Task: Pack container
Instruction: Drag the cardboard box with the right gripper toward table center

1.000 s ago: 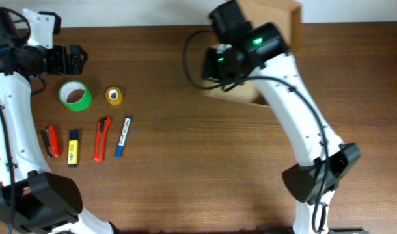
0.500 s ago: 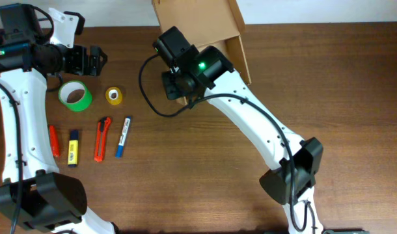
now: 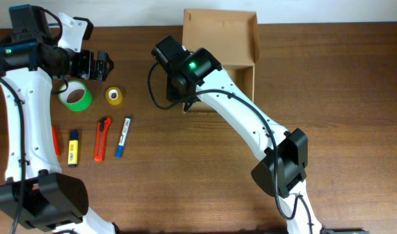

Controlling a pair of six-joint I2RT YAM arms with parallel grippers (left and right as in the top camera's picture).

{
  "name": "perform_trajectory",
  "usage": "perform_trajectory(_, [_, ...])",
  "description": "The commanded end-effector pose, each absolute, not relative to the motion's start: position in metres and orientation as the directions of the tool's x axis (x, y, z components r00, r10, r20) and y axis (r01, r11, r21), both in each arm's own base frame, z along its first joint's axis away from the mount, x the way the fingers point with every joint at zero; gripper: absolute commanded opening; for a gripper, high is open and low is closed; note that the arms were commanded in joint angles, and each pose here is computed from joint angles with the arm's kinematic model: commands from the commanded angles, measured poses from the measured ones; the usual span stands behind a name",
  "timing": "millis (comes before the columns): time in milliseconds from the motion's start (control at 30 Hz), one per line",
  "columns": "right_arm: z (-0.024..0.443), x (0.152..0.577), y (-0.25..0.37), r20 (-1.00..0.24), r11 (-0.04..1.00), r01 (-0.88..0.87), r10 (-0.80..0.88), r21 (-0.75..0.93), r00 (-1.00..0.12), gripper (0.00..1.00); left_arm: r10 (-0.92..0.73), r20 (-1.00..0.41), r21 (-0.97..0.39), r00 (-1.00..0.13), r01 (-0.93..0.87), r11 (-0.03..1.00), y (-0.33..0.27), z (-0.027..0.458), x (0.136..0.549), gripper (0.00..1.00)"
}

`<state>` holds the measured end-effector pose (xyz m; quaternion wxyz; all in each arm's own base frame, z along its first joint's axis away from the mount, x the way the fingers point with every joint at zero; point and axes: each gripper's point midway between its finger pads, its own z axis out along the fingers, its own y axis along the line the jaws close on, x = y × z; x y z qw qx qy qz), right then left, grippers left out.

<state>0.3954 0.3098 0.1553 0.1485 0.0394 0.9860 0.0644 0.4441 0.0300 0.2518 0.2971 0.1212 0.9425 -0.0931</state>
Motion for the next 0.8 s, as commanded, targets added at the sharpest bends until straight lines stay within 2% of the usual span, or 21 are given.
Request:
perform_trajectory(0, [0.15, 0.391, 0.317, -0.229, 0.972, 0.143, 0.185, 0.188, -0.956, 0.04, 0.194, -0.584, -0.087, -0.788, 0.298, 0.951, 0.029, 0.253, 0.447, 1.0])
perform_trajectory(167, [0.125, 0.373, 0.323, -0.098, 0.971, 0.16, 0.18, 0.179, -0.979, 0.04, 0.194, -0.584, -0.086, -0.788, 0.298, 0.951, 0.029, 0.253, 0.447, 0.99])
perform_trajectory(300, [0.114, 0.362, 0.316, -0.045, 0.977, 0.168, 0.175, 0.13, -0.984, 0.04, 0.194, -0.586, -0.085, -0.787, 0.298, 0.951, 0.029, 0.253, 0.447, 1.0])
perform_trajectory(533, [0.099, 0.359, 0.314, -0.028, 0.989, 0.115, 0.118, 0.09, -0.993, 0.04, 0.196, -0.595, -0.079, -0.78, 0.299, 0.951, 0.03, 0.254, 0.45, 0.99])
perform_trajectory(767, [0.099, 0.361, 0.328, -0.075, 0.994, 0.037, 0.045, 0.105, -0.996, 0.04, 0.196, -0.595, -0.079, -0.779, 0.299, 0.951, 0.03, 0.254, 0.45, 1.0])
